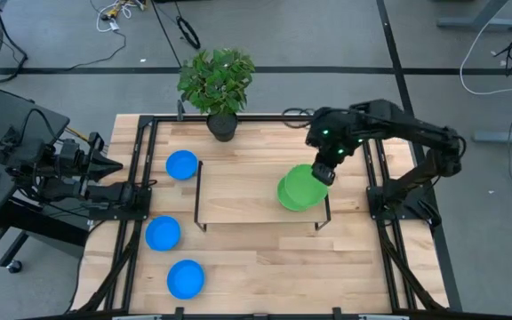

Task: Pick & Place Mini bowls
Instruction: Stack the green bowl on the green bowls on the shelf

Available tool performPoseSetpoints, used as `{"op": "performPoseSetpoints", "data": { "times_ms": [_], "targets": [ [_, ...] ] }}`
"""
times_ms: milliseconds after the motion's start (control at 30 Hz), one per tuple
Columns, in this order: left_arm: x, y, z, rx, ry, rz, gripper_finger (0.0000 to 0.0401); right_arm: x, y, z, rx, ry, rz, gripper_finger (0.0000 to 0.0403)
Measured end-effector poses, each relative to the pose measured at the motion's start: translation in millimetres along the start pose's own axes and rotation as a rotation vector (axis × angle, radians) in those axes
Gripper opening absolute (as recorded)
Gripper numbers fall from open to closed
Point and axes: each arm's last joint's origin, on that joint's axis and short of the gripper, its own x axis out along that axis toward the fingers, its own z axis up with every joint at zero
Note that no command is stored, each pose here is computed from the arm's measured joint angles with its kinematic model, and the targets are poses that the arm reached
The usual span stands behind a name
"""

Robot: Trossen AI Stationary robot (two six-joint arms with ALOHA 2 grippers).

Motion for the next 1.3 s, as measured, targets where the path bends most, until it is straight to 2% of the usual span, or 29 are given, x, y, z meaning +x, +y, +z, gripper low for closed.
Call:
{"op": "performPoseSetpoints", "data": {
  "times_ms": [667, 900, 1300],
  "targets": [
    [0, 0, 0, 0.0, 0.0, 0.0, 0.0023, 50, 3, 24, -0.133, 0.138, -0.075, 0.0],
    [0, 0, 0, 0.0, 0.0, 0.0, 0.0023, 51, 1, 26, -0.157, 0.13, -0.115, 0.0],
    [0, 0, 0, 0.0, 0.0, 0.0, 0.0023, 52, 2, 29, -0.166, 0.097, -0.107, 0.0]
  ]
}}
